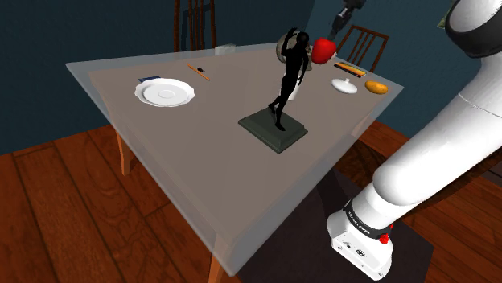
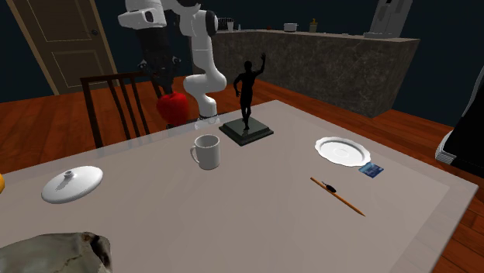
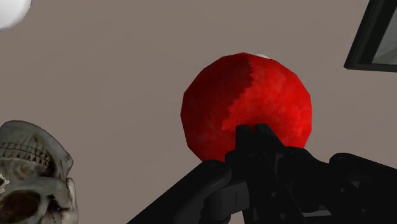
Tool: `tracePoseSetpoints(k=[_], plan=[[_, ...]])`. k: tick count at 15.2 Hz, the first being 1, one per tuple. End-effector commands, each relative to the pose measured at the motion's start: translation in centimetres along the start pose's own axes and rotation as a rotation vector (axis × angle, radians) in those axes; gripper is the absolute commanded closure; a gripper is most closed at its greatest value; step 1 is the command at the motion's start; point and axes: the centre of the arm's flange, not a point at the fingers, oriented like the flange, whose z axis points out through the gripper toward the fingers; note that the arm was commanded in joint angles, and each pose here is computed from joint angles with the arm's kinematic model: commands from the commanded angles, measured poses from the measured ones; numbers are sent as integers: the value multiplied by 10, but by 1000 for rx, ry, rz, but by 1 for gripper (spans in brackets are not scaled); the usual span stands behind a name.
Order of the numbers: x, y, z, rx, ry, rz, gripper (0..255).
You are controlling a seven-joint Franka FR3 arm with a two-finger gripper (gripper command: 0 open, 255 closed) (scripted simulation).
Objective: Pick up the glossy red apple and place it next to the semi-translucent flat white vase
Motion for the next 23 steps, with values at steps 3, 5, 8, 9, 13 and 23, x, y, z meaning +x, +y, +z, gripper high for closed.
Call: tracePoseSetpoints(k=[3, 5, 8, 9, 13, 23], plan=[[-44, 22, -9, 0, 0, -1, 255], [-67, 34, -13, 0, 0, -1, 255], [-102, 52, -19, 0, 0, -1, 255], [-114, 57, -22, 0, 0, -1, 255], [-160, 81, -30, 0, 0, -1, 255], [-221, 110, -15, 0, 0, -1, 255]])
